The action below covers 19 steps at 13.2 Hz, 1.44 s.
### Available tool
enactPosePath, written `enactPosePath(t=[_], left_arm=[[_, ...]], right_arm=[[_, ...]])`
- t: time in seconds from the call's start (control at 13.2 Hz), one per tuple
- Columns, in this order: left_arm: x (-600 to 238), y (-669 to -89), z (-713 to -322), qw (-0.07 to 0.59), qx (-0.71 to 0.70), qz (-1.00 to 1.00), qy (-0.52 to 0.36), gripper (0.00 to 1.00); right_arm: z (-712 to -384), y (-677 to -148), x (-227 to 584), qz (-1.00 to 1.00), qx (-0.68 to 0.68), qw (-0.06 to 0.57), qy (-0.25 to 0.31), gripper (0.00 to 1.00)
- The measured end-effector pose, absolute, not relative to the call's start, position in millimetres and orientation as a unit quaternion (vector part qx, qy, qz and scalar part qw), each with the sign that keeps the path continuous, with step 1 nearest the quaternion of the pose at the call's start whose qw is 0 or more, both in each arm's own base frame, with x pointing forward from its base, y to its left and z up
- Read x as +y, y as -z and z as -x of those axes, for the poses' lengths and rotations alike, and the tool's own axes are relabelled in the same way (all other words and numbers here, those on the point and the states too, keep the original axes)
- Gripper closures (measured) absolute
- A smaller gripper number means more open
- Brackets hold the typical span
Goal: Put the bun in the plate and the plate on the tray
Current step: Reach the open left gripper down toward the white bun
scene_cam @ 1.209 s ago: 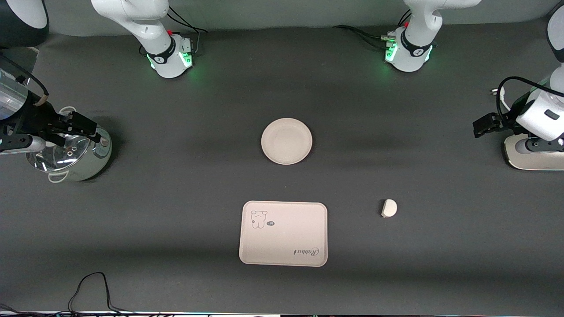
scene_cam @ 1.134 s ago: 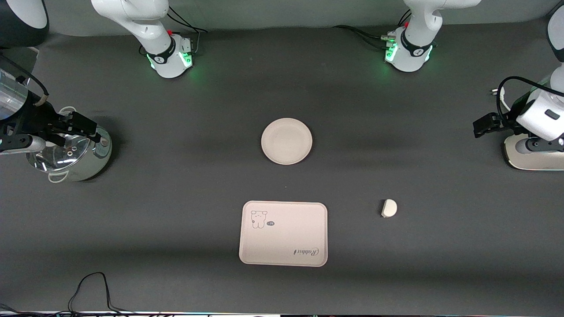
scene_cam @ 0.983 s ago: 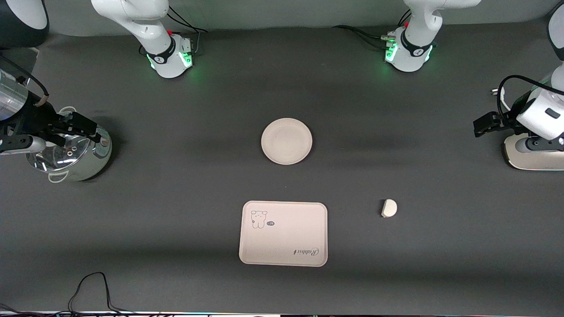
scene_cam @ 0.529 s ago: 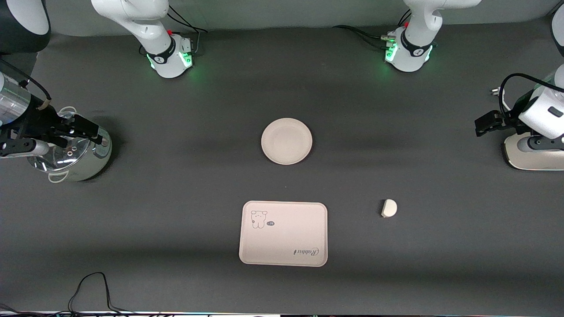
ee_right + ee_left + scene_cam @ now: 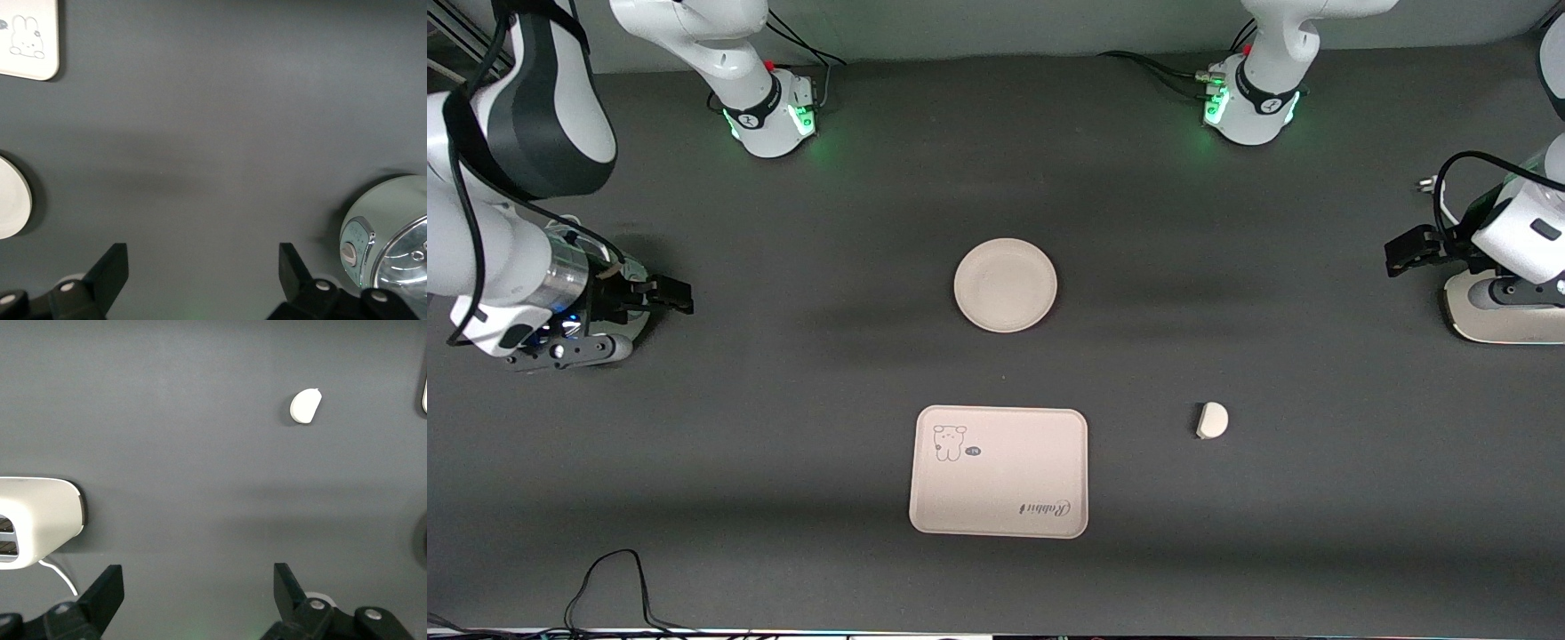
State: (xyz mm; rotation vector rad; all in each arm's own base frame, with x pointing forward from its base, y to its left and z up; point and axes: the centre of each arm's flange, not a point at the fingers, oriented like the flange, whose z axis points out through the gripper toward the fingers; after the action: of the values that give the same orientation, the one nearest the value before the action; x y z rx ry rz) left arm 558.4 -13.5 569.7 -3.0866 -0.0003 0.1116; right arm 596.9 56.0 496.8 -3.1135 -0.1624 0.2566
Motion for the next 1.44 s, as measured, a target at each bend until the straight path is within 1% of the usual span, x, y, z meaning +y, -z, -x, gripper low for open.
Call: enactPosePath(t=[0.23,0.3,0.53,0.76,1.06,1.21,1.44], left_arm=[[-20,-576,-560,0.026,0.005,0.999,-0.029,0.00],[-26,-580,-562,0.025,0.008,0.999,-0.024,0.00],[-71,-582,-565,0.024,-0.010,0.999,-0.018,0.00],[-129,-574,-580,0.019,-0.011,1.000,-0.015,0.00],[-192,-531,-620,0.005,-0.028,0.999,-0.034,0.00],[-196,-511,-636,0.003,-0.030,0.999,-0.041,0.00],[-187,-476,-658,-0.002,-0.023,0.999,-0.033,0.00]], right_arm=[[-600,-491,56,0.995,-0.051,0.010,-0.087,0.00],[-599,-493,61,0.995,-0.050,0.023,-0.088,0.00],[-598,-500,85,0.991,-0.033,0.092,-0.089,0.00],[-595,-505,115,0.988,-0.035,0.123,-0.089,0.00],[-584,-510,175,0.988,-0.007,0.124,-0.088,0.00],[-579,-513,195,0.990,0.008,0.114,-0.087,0.00],[-580,-514,194,0.991,0.013,0.107,-0.084,0.00]])
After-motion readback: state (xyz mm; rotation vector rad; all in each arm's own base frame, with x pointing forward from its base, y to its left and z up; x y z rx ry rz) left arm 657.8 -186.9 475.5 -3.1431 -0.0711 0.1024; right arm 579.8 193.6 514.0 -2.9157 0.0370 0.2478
